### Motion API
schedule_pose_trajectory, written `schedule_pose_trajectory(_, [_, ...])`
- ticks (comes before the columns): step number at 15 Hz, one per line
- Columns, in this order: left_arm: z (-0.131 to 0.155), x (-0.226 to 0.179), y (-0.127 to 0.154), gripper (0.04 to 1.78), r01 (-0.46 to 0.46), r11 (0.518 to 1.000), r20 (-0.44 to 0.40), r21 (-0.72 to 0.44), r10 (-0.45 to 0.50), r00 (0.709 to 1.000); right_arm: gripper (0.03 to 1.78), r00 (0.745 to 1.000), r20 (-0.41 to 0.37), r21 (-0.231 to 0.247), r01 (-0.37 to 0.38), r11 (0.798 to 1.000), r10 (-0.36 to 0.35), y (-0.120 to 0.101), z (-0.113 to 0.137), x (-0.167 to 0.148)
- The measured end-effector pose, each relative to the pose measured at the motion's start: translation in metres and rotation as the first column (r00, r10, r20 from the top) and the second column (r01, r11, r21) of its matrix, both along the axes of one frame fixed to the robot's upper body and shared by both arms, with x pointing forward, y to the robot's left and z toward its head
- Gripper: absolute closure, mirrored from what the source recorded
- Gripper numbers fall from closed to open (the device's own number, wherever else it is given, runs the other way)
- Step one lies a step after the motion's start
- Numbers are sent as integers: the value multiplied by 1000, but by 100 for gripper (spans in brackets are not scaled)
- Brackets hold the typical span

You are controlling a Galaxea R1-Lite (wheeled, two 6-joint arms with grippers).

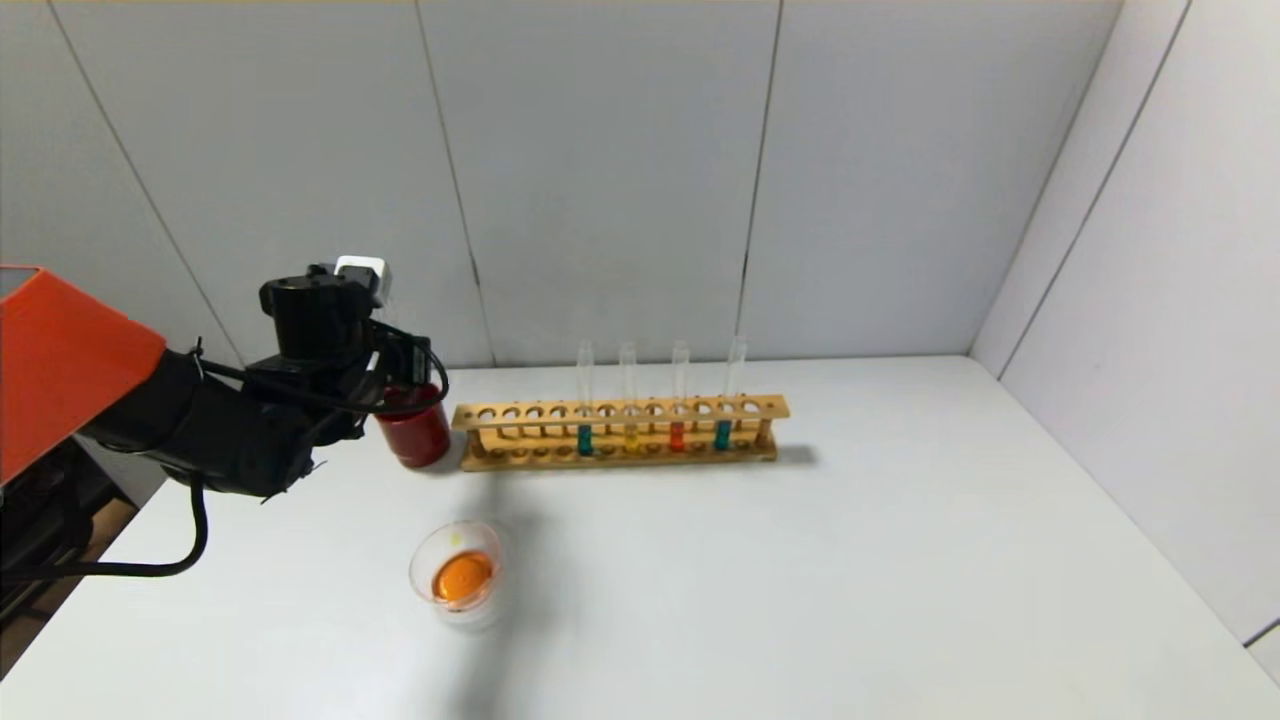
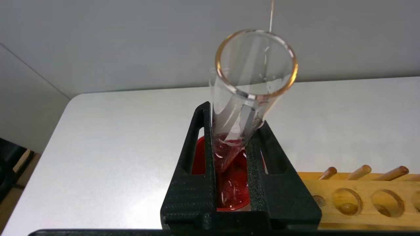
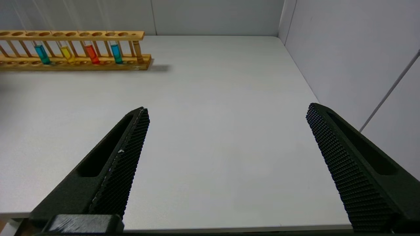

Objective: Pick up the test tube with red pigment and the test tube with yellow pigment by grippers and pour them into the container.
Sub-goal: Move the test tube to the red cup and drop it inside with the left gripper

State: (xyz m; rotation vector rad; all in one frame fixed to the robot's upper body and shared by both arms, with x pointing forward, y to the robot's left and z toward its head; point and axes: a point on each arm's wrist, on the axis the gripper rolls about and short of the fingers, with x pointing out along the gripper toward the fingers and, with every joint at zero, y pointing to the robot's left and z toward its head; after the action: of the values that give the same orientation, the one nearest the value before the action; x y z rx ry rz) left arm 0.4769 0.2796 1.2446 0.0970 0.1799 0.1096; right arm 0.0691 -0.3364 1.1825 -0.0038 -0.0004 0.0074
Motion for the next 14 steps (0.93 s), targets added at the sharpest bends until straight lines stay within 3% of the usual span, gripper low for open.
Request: schedule_pose_trajectory(14, [-33,12,4,149,-17,1000,-27,2,17,999,6,1000,0,0,0,1000,0,0,0,0])
